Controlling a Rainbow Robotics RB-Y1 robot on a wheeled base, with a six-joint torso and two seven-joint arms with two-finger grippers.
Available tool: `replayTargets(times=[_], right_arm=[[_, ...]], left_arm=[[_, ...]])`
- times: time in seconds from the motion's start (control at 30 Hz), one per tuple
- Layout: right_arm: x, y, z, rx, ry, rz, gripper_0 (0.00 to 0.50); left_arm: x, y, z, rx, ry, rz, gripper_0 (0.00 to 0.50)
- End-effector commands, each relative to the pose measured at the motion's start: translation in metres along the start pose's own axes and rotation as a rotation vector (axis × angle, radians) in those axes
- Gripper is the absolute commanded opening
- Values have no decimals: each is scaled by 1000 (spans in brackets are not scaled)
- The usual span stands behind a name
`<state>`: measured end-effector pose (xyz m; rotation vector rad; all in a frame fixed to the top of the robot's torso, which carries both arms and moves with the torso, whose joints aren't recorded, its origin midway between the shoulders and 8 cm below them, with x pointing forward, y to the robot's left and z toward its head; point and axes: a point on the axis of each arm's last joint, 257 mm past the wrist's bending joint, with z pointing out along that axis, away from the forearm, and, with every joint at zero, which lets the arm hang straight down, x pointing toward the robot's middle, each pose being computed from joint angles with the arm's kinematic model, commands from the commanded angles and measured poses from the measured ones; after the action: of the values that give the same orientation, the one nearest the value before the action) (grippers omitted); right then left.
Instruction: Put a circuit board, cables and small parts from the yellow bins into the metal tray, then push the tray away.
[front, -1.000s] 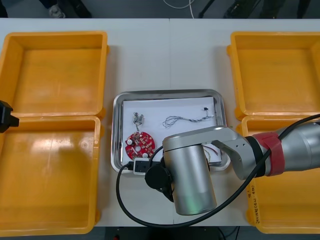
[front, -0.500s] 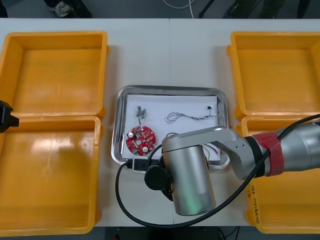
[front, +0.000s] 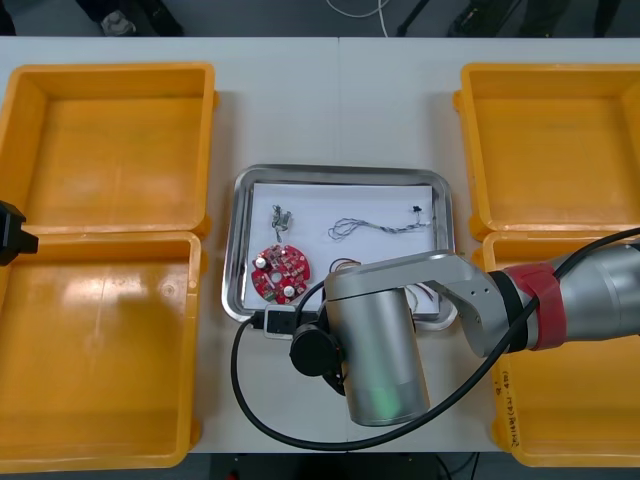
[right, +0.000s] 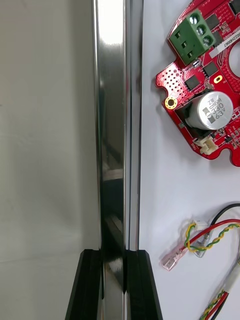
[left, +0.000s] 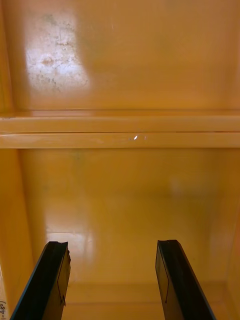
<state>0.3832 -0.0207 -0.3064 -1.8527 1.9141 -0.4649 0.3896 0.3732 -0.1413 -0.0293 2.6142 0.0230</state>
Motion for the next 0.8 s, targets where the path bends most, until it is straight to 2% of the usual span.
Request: replayTargets(times=[0.03, 0.43, 0.6, 0.8], right_arm=[[-12, -18, 0, 35, -28, -23, 0], [-19, -57, 0, 84, -44, 13, 0], [-17, -78, 2, 135, -38, -29, 0], [-11, -105, 6, 164, -24, -47, 0]], left_arm=[[-6, 19, -15, -62, -28, 92, 500], [-6, 19, -15, -62, -28, 92, 500], [-6, 19, -15, -62, -28, 92, 500], [-6, 19, -15, -62, -28, 92, 500]])
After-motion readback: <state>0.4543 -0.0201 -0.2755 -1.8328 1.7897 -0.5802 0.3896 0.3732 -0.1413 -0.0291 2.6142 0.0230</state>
